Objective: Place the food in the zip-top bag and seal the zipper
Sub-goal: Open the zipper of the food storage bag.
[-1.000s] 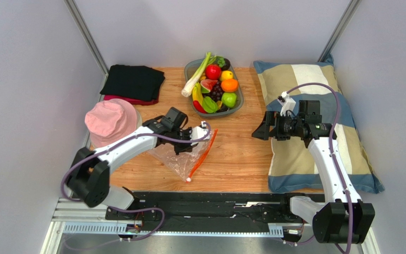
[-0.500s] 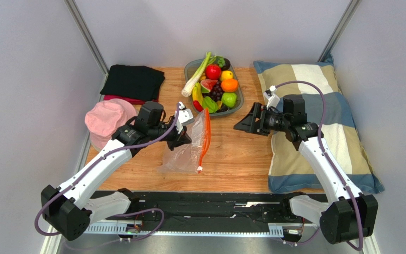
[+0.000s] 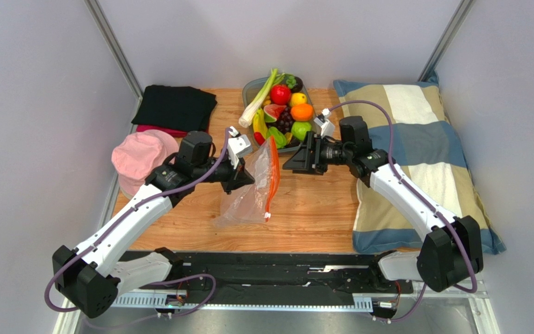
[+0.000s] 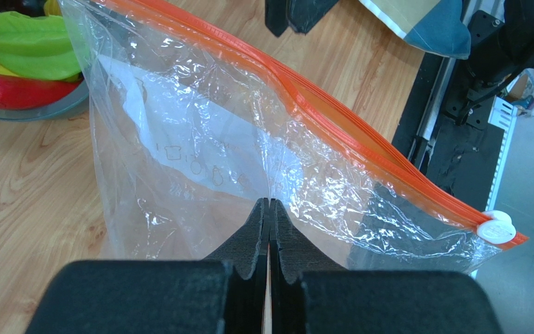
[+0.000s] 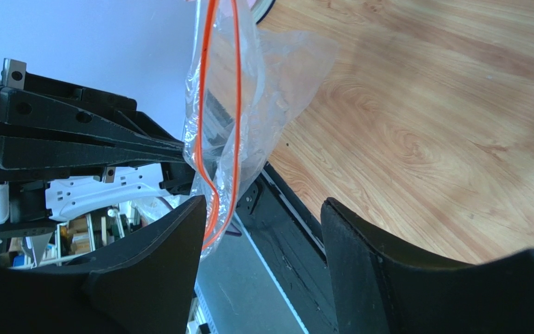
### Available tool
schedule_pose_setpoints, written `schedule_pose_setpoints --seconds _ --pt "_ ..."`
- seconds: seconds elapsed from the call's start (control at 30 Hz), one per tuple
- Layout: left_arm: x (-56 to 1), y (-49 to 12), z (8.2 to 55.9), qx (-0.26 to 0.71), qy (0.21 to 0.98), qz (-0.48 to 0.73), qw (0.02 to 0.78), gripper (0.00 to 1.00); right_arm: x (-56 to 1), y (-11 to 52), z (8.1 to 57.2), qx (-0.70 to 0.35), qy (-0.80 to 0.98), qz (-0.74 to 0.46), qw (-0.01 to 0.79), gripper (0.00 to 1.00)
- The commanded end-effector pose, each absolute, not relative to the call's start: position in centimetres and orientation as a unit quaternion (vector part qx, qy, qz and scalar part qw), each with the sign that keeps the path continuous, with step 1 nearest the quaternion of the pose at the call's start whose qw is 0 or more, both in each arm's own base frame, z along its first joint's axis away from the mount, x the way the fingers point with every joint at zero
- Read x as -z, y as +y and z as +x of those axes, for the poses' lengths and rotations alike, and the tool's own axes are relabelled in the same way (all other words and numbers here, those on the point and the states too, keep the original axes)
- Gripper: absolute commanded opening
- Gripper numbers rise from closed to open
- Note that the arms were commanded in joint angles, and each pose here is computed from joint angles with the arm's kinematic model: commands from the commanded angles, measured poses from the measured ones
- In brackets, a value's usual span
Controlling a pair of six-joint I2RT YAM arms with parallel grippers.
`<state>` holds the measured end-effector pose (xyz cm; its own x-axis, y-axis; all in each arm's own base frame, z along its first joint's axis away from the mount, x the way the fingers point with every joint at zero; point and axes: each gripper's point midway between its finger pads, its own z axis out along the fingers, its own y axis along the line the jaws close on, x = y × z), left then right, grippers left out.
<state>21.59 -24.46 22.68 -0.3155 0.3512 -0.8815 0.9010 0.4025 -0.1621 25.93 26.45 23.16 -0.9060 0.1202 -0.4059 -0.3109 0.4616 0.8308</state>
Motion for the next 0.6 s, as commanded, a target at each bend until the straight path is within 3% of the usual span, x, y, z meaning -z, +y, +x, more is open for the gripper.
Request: schedule_pose_setpoints --seconds 0.0,0.23,0.57 --pt "-25.1 -24.9 22.5 0.347 0.717 0.417 0.437 0.00 -25.2 28.5 26.2 -0.539 0.809 -0.086 0.219 0.62" --pt "-25.6 -24.8 22.1 0.349 0.709 0.419 0.446 0.00 -23.9 29.8 25.7 -0.528 0.819 -0.098 0.203 0.53" --pt "-26.7 -24.5 21.3 0.353 0.686 0.425 0.473 0.00 -23.8 32.0 25.3 -0.538 0.811 -0.125 0.190 0.51"
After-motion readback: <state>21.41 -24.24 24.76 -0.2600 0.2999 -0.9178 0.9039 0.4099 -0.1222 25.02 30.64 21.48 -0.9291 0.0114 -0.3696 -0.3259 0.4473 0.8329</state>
